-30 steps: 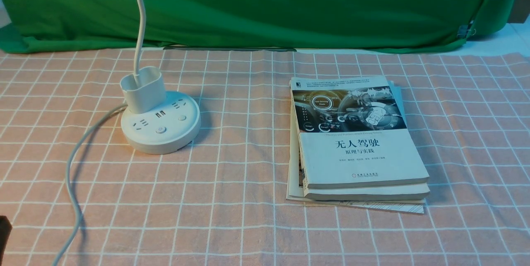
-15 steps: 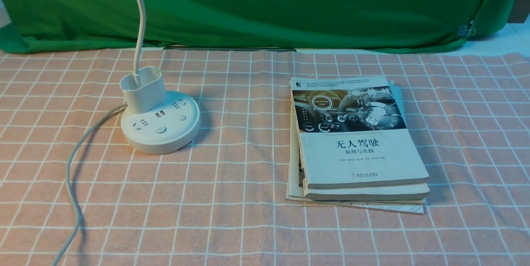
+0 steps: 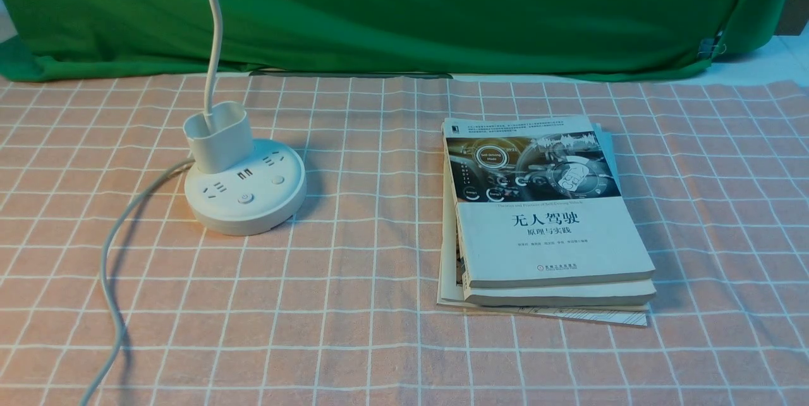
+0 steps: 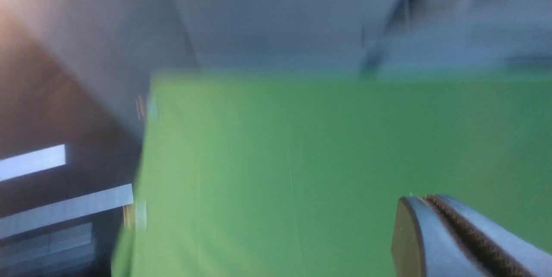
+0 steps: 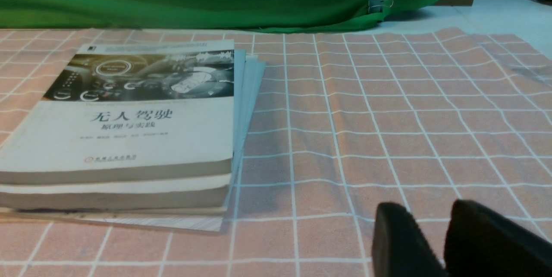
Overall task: Turn on the table lamp on the pink coffee tablecloth with your hand.
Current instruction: 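Press the power button on the lamp base to turn the lamp on with the left gripper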
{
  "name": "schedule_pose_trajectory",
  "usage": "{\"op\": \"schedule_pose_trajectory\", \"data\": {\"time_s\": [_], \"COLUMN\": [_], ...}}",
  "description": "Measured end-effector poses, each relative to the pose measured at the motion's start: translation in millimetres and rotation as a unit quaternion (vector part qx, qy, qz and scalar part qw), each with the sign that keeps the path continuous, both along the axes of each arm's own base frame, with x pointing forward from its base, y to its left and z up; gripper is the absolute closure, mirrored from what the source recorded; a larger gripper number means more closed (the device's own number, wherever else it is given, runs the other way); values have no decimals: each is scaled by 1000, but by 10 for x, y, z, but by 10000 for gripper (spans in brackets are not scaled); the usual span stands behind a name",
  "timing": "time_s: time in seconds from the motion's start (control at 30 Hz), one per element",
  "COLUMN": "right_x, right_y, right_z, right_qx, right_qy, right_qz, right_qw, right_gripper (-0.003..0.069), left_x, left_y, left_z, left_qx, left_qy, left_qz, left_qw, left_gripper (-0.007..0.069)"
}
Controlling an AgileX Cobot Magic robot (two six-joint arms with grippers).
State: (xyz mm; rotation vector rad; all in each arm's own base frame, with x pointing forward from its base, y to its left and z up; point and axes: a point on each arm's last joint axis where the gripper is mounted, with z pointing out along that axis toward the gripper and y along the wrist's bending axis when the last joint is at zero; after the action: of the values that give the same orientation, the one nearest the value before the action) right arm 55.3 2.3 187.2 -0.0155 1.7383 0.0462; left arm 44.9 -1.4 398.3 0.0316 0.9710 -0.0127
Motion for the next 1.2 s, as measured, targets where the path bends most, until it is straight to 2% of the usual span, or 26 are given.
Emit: {"op": "schedule_pose_trajectory", "data": {"time_s": [0.07,0.1,0.13,0.27,0.33,0.37,0.4,0.47,0.57,0.67,0.77,0.9,1.1,1.2], "right_x": [0,0,0,0,0,0,0,0,0,0,0,0,0,0], "right_y": [0,0,0,0,0,0,0,0,0,0,0,0,0,0], "right_z": [0,0,0,0,0,0,0,0,0,0,0,0,0,0], "right_qx": [0,0,0,0,0,0,0,0,0,0,0,0,0,0], "right_qy": [0,0,0,0,0,0,0,0,0,0,0,0,0,0], "right_qz": [0,0,0,0,0,0,0,0,0,0,0,0,0,0], "right_qw": [1000,1000,1000,1000,1000,1000,1000,1000,1000,1000,1000,1000,1000,1000], "right_gripper": [421,421,421,421,421,421,421,421,421,421,421,421,421,421], "left_x": [196,462,495,1125,1399,1514,1536,1838,2132,2424,2749,3156,3513,3605], "left_y": [-10,-23,-25,-53,-95,-137,-147,-358,-636,-858,-1025,-1140,-1205,-1216], "left_z": [-64,-189,-205,-628,-865,-964,-982,-1187,-1295,-1412,-1501,-1678,-1972,-2033], "left_qx": [-8,-28,-32,-190,-227,-226,-225,-173,-91,-42,-18,9,56,71], "left_qy": [53,124,133,298,375,416,424,544,641,691,708,717,735,734], "left_qz": [-6,-17,-19,-60,-59,-58,-59,-68,-91,-105,-111,-102,-83,-77], "left_qw": [999,992,990,934,897,879,875,818,757,714,697,690,671,671], "left_gripper": [604,604,604,604,604,604,604,604,604,604,604,604,604,604]}}
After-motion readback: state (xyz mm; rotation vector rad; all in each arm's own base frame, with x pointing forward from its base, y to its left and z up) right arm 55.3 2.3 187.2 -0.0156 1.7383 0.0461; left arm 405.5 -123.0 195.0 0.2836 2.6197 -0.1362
